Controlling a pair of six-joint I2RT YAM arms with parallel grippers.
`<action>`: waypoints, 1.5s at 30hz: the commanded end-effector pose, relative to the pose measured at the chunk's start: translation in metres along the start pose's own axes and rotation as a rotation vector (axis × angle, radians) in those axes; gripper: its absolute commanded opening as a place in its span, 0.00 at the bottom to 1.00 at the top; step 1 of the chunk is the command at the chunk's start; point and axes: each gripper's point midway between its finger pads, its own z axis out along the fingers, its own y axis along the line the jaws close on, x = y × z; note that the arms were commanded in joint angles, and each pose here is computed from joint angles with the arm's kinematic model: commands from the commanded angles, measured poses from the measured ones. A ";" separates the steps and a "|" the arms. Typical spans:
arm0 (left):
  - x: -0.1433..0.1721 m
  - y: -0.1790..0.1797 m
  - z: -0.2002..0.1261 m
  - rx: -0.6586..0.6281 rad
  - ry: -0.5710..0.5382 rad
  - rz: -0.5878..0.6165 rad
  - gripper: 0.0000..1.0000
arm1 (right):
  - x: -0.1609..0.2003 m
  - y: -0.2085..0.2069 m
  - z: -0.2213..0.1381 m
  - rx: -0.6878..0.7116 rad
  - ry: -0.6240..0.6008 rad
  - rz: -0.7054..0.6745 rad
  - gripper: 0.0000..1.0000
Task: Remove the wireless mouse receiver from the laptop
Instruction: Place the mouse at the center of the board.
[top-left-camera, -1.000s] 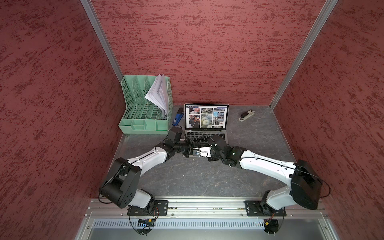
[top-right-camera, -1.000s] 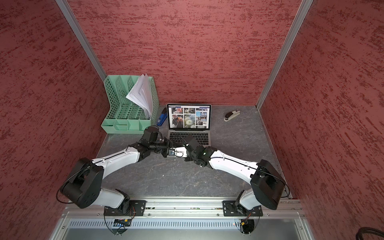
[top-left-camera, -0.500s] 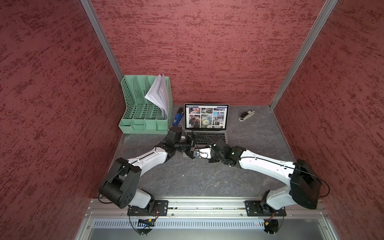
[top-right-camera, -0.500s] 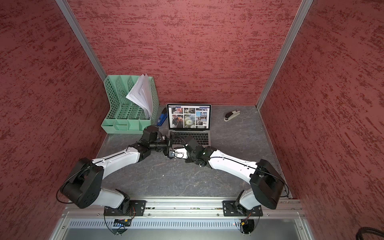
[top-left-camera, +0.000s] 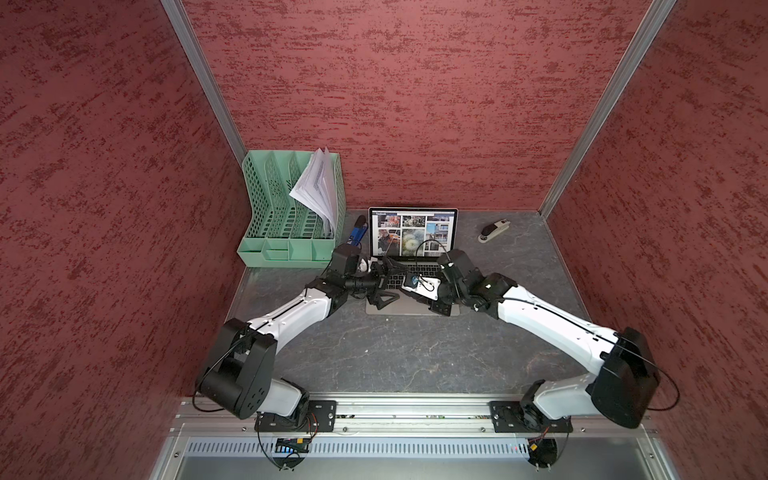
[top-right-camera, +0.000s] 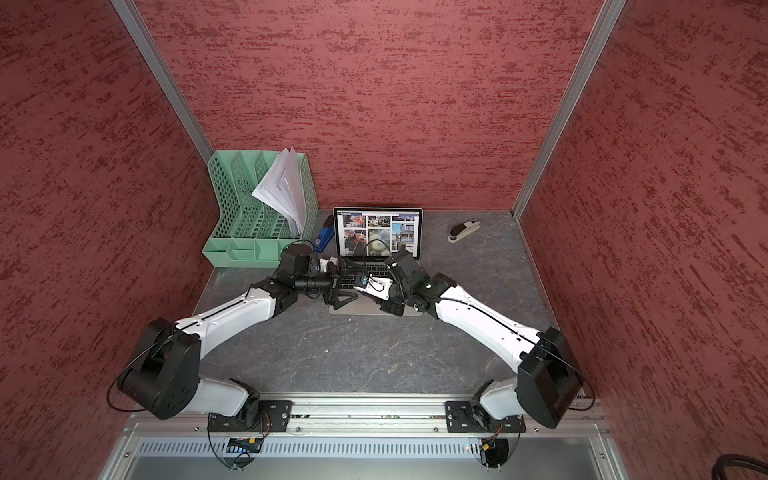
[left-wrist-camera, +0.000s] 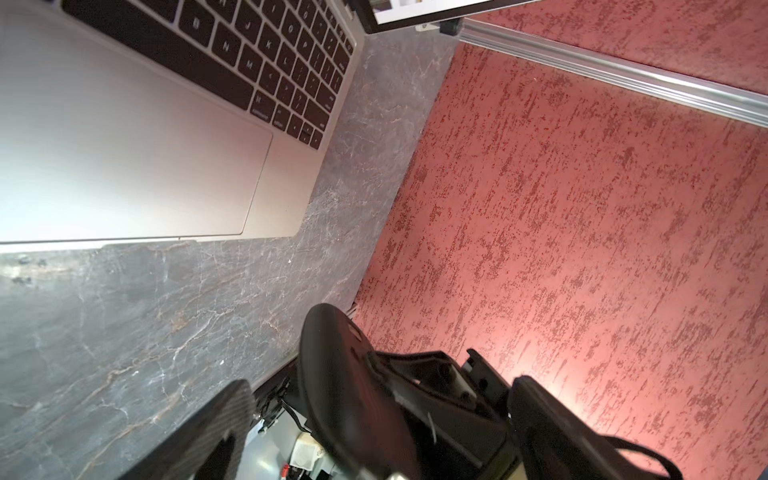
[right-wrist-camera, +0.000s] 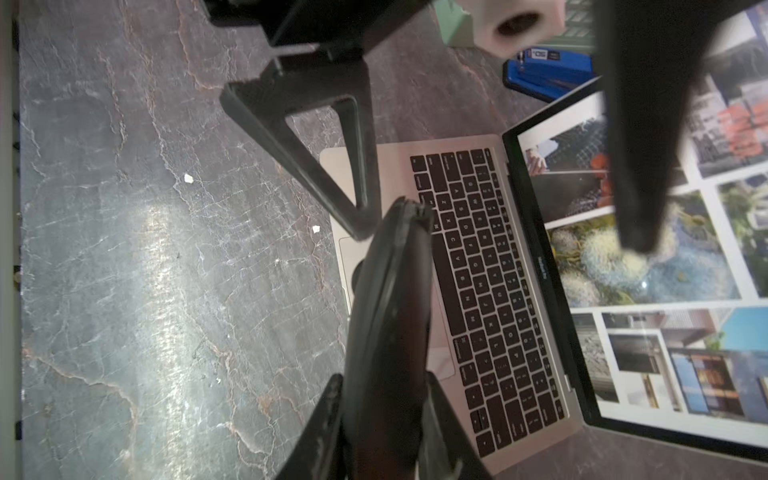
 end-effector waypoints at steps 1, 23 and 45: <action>-0.003 -0.017 -0.016 0.029 -0.032 0.147 1.00 | -0.002 0.012 -0.011 -0.090 -0.043 0.121 0.00; -0.008 -0.065 -0.072 -0.009 -0.208 0.601 1.00 | 0.090 -0.095 -0.056 -0.190 -0.275 1.234 0.00; -0.023 -0.064 -0.069 -0.035 -0.213 0.601 1.00 | 0.208 -0.095 -0.005 -0.304 0.012 1.492 0.00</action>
